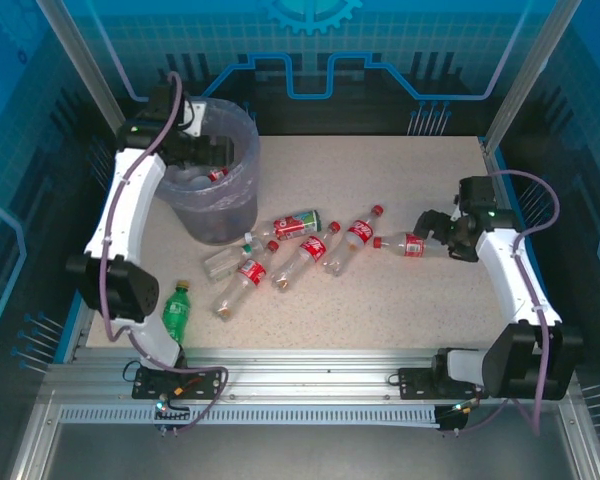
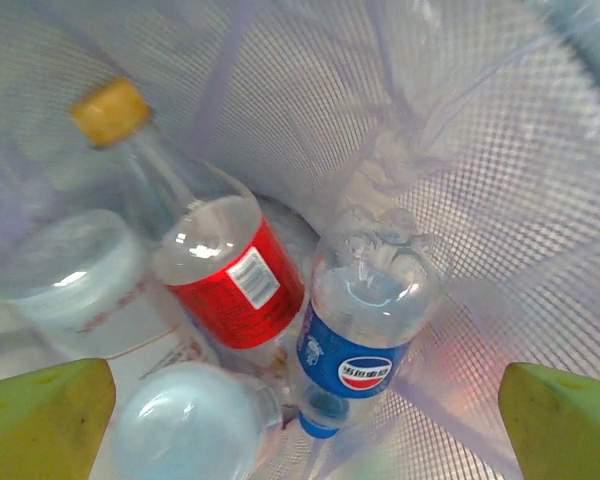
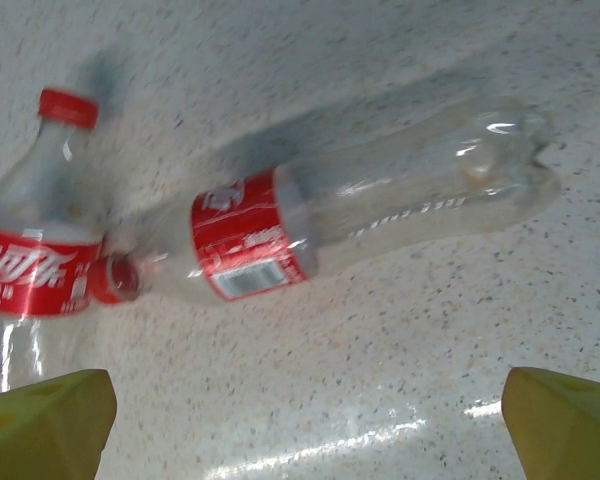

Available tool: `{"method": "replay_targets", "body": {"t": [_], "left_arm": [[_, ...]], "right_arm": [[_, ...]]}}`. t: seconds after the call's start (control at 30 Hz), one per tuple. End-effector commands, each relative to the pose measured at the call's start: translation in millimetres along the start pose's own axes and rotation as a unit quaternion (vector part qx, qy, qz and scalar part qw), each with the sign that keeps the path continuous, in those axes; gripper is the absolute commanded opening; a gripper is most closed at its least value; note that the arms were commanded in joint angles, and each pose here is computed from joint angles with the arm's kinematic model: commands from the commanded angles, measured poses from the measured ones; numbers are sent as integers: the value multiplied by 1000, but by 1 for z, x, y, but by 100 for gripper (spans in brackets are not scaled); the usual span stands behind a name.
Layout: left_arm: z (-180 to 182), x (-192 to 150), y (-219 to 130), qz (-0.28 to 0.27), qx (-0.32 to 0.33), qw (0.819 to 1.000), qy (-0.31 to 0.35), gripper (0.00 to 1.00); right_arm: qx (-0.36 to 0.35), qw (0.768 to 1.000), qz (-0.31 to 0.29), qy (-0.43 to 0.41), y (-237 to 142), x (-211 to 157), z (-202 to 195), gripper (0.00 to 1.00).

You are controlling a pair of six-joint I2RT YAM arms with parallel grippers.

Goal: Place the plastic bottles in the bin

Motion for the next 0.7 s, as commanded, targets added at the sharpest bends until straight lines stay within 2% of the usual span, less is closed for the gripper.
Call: {"method": "replay_targets", "body": {"t": [0.0, 0.17, 0.33, 0.5, 0.67], "left_arm": [[-5, 4, -51, -57, 5, 998, 6, 99], [-23, -17, -71, -54, -26, 998, 17, 99], [-50, -55, -75, -40, -78, 996, 27, 98], [-59, -87, -74, -14, -91, 995, 31, 98], [-53, -103, -81, -16, -91, 995, 20, 98]], "right_arm": [[22, 995, -13, 99, 20, 1, -18, 100], [58, 973, -40, 220, 50, 7, -40, 98], [106, 934, -64, 335, 81, 1, -47, 98], [94, 908, -76, 401, 106, 3, -53, 99], [73, 903, -60, 419, 133, 3, -59, 98]]}}
Point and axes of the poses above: each hand's point on the last joint's axis, 136 mm out from that joint toward the fingers, its own y axis out along the fingers, its own z axis along the line the jaws close on, x = y × z, the point moved 10 cm from there along -y, back along the fingers, and after that the axes turned 8 degrees about -y, right-handed, at the moved point
